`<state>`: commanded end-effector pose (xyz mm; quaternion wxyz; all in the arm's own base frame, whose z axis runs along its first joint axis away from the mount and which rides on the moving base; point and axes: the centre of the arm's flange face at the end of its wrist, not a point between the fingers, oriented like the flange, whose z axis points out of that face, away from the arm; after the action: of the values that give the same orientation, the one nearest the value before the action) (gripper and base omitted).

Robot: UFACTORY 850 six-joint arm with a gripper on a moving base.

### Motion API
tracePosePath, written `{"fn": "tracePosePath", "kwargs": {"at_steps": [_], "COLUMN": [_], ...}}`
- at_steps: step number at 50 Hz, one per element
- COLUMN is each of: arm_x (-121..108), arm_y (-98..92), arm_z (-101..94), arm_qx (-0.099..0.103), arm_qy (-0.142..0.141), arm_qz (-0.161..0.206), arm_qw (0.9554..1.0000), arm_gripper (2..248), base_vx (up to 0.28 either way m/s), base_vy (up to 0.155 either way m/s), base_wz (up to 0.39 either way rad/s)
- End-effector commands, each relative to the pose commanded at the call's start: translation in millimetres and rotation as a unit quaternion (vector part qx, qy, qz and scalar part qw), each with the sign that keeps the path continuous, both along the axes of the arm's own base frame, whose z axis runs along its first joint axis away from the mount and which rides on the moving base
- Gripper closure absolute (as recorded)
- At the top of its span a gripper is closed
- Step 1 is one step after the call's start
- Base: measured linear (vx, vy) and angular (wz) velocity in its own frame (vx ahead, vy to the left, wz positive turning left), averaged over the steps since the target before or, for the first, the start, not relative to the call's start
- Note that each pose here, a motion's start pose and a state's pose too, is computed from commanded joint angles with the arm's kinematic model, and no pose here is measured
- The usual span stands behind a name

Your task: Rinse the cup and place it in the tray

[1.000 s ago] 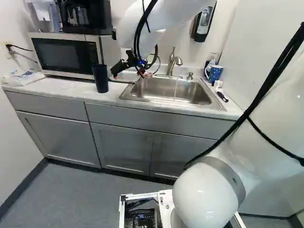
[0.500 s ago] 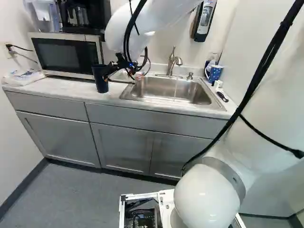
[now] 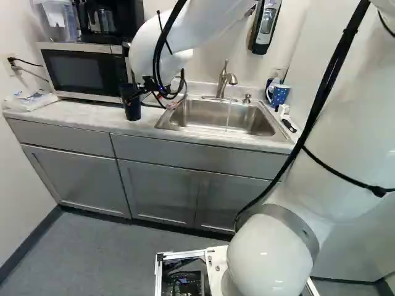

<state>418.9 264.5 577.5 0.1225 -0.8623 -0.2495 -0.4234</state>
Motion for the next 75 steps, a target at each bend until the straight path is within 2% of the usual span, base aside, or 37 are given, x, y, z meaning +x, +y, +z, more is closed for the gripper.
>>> {"fn": "tracePosePath", "kwargs": {"at_steps": [34, 56, 75], "arm_x": [8, 15, 8], "arm_y": [28.6, 35.8, 39.3], "arm_z": [-22.8, -36.2, -48.7], "arm_qx": [0.027, 0.044, 0.058], "arm_qy": [-0.065, -0.110, -0.137], "arm_qz": [0.031, 0.046, 0.061], "arm_qw": [0.9971, 0.9918, 0.9869], "arm_gripper": [3, 3, 3], "base_vx": [0.000, 0.000, 0.000], "base_vy": [0.000, 0.000, 0.000], "base_wz": [0.000, 0.000, 0.000]}}
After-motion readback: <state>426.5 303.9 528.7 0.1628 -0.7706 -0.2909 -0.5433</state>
